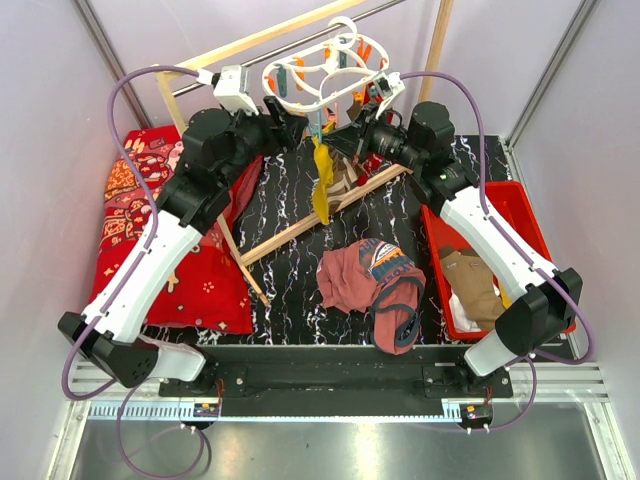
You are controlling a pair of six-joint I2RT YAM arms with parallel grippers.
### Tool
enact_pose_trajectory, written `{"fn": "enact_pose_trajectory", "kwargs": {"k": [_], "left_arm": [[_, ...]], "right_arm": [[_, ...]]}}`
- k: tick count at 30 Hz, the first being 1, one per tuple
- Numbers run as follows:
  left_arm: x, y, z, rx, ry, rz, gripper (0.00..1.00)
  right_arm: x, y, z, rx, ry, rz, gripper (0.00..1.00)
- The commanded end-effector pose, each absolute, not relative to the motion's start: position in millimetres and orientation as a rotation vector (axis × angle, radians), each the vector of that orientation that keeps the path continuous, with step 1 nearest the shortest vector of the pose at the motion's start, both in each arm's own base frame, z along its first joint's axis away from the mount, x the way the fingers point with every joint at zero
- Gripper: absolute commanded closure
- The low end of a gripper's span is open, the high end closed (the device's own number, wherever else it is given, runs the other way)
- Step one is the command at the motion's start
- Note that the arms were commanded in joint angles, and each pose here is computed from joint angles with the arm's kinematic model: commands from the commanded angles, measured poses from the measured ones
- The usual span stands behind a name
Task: Clip the socks to the hanger
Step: Clamp the sock onto the hanger, then open the clamp at the hanger.
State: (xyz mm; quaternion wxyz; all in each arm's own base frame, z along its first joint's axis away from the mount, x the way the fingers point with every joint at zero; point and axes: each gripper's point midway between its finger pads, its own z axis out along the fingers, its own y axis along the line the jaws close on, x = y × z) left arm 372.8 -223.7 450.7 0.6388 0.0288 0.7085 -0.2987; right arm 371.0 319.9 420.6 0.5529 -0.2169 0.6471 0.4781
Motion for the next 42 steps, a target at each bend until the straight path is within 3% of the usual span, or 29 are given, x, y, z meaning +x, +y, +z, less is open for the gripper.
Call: {"fn": "enact_pose_trajectory", "kwargs": {"k": [1,11,19,34,38,42], "left_arm": [[370,-226,499,0.053,1.476,-0.768,0.3],[382,-232,490,0.063,1.498,-0.752,0.41],[382,-237,485,0.103,1.504,-0.757,0.6],[382,-238,484,0.109,1.487,-0.761,0.85],[382,-233,480,0.099,1.484,-0.735,0.97],[382,-223,472,0.079,1.492,-0.684,1.0]], "right_arm": [[365,314,439,-0.525,1.463,1.107,0.99],[363,315,442,-0.529,1.456,1.113,0.99],[362,314,442,-0.53,1.457,1.115,0.99],[364,313,435,-0.524,1.472,1.1,0.99],[369,302,429,-0.476,1.509,1.031,0.68],[371,279,408,-0.411,1.631,0.89,0.46]]}}
